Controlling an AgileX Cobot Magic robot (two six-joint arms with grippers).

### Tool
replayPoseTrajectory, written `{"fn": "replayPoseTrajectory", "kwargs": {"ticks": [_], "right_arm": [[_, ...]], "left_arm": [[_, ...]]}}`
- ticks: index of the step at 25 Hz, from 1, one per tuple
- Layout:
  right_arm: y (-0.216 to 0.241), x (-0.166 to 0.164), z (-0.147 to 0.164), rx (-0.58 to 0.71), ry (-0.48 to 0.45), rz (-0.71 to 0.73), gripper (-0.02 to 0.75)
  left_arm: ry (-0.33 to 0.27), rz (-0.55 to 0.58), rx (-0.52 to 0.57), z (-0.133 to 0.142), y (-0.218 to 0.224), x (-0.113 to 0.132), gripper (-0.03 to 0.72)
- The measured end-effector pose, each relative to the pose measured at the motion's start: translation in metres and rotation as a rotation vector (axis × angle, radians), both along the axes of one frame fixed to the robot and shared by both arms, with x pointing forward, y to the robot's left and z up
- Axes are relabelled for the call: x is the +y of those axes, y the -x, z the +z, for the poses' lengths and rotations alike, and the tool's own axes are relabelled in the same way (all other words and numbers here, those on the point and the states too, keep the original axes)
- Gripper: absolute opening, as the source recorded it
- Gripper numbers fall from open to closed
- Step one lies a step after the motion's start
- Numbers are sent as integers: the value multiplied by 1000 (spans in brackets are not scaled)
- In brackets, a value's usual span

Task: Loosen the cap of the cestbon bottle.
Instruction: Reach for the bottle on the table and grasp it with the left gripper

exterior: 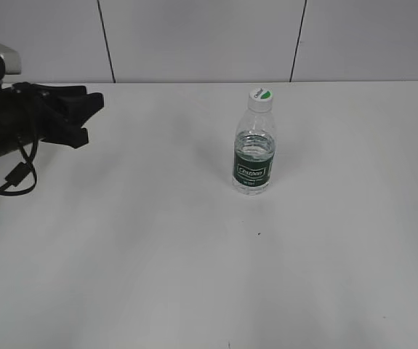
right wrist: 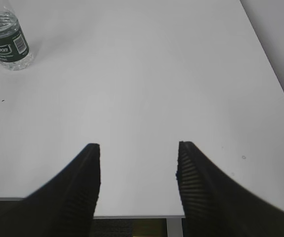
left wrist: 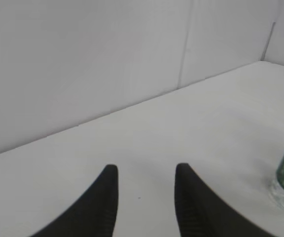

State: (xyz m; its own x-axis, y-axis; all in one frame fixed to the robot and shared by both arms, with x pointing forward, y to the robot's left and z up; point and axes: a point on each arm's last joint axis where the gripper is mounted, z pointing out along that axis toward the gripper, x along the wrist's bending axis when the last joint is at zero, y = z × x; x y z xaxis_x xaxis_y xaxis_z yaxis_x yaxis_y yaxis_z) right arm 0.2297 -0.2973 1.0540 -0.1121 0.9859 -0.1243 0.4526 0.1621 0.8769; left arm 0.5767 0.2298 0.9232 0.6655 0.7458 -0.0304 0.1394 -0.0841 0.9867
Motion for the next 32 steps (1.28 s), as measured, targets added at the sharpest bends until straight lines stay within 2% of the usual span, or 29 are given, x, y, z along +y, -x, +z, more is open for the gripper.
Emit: {"fn": "replayPoseTrajectory", "kwargs": {"ticks": [3,8,20,23,27,29,32], "right_arm": [[0,0,0,0,0,0,389],[0,0,0,0,0,0,389],[0,0,0,0,0,0,389],[0,0,0,0,0,0,389],[0,0,0,0,0,0,389],[0,0,0,0,0,0,389],[0,0,0,0,0,0,389]], "left_arm": [[-29,-152,9,-10,-13,-10,244],[-29,-318,14,-23,-23,-20,244],[-4,-314,21,-28,-25,-21,262],[-13,-311,23,-28,-26,-21,359],[-11,-312,18,-29,-29,-24,577],[-15,-311,26,-33,-31,-27,622],[-44,-309,48,-41,-35,-34,636]]}}
